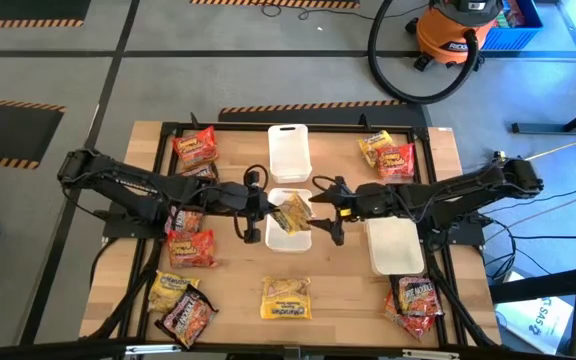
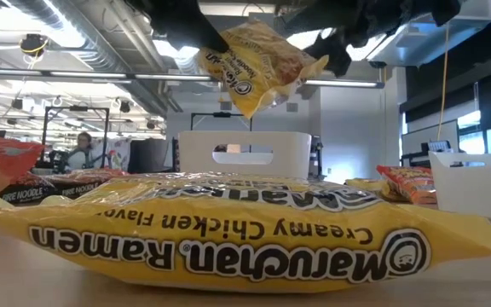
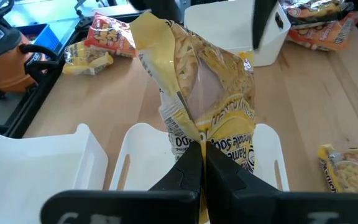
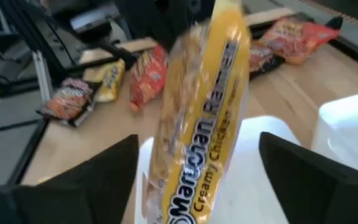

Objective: Sort Maruchan noodles
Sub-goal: Put the yellow noodle pack into the top white bin

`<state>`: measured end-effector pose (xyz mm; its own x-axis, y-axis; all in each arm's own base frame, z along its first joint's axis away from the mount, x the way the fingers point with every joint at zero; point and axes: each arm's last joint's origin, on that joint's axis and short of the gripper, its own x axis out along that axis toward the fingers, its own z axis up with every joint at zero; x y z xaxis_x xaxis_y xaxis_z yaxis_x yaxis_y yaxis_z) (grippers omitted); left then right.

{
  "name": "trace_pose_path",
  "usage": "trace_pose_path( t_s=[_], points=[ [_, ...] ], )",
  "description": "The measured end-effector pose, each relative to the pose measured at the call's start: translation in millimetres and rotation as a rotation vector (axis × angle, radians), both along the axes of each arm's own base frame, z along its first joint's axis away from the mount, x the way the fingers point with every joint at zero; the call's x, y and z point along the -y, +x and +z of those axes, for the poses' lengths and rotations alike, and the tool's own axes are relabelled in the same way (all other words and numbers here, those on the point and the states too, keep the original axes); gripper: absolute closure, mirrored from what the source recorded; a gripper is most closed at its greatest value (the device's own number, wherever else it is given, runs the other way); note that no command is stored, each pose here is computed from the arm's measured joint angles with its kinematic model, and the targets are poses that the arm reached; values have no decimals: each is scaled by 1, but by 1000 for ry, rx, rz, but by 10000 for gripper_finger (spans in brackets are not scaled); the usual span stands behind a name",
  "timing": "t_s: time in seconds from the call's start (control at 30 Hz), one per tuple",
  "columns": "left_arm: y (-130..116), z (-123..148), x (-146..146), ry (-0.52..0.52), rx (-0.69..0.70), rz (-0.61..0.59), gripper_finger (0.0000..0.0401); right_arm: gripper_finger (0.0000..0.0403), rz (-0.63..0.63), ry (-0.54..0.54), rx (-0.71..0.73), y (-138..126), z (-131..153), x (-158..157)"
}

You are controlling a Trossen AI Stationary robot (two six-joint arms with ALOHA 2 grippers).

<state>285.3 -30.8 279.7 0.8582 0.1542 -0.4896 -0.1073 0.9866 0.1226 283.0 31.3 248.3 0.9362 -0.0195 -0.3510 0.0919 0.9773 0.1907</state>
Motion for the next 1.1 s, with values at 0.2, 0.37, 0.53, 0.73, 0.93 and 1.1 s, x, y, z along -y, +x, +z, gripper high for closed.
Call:
trace_pose_path(
  t_s=[0.2,0.37,0.53,0.73,0.93,1.1],
  points=[
    [0,1,0,0,9,1,401,42,1,-16,-28,14,-18,-2],
    [0,1,0,0,9,1,401,57,-19,-36,-53,20,-24,-2],
    [0,1,0,0,9,3,399,129,-25,-49,-57,22,-25,-2],
    [1,3,-1,-18,35,24,378,240,-17,-71,-62,22,-25,-2],
    [0,6,-4,-35,64,78,324,293,-7,-100,-59,22,-25,-2],
    [-5,11,-7,-37,73,88,265,293,-9,-130,-58,20,-22,-1]
  ],
)
